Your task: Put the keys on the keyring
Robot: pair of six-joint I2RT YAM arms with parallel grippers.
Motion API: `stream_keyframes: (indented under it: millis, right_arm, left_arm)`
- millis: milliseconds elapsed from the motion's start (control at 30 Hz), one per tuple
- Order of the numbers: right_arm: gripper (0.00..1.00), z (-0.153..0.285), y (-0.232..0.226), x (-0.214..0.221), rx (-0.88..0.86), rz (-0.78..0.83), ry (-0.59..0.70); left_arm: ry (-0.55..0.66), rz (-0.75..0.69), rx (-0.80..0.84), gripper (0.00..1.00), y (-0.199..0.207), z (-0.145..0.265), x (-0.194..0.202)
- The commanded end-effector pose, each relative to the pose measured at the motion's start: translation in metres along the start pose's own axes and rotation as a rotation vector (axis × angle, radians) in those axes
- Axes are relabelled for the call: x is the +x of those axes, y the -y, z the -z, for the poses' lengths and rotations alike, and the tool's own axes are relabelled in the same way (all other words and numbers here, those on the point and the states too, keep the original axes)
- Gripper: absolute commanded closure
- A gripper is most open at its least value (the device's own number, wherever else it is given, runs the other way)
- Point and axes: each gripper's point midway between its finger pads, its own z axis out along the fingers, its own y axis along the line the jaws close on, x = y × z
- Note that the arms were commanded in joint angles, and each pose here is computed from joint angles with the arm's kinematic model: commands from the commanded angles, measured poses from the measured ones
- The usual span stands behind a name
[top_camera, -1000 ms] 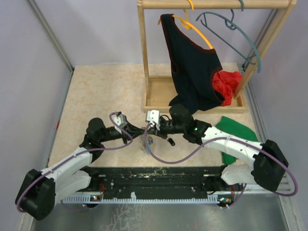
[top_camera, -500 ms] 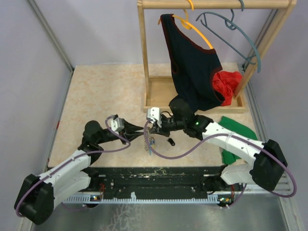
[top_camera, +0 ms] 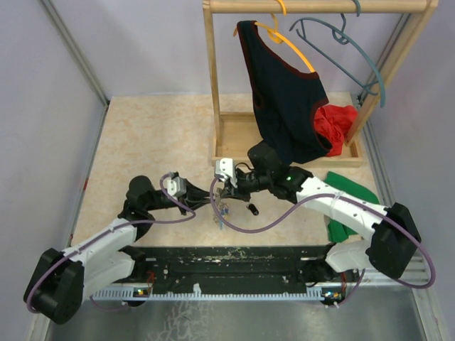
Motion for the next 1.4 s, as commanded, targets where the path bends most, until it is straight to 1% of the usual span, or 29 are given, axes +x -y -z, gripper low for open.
stream_keyframes:
  millis: [0,333,600,1000,1367]
  right_arm:
    - [1.0,0.005,0.009,-0.033,0.002,0.066,0.067]
    - [1.0,0.003,0.009,-0.032,-0.014,0.061,0.049]
    - [1.0,0.004,0.008,-0.034,-0.016,0.067,0.058]
    - [1.0,0.003,0.005,-0.037,-0.019,0.073,0.062]
    - [1.0,0.002,0.001,-0.042,-0.024,0.085,0.069]
  left_arm:
    - [0.006,-0.038,0.057,0.73,0.003,-0.003,-0.005]
    - [-0.007,-0.022,0.093,0.73,0.002,-0.007,-0.007]
    - [-0.027,0.014,0.133,0.76,0.003,-0.011,-0.004]
    - [-0.036,0.029,0.134,0.8,0.002,-0.012,-0.005]
    - [-0.047,0.043,0.122,0.81,-0.001,-0.014,-0.004]
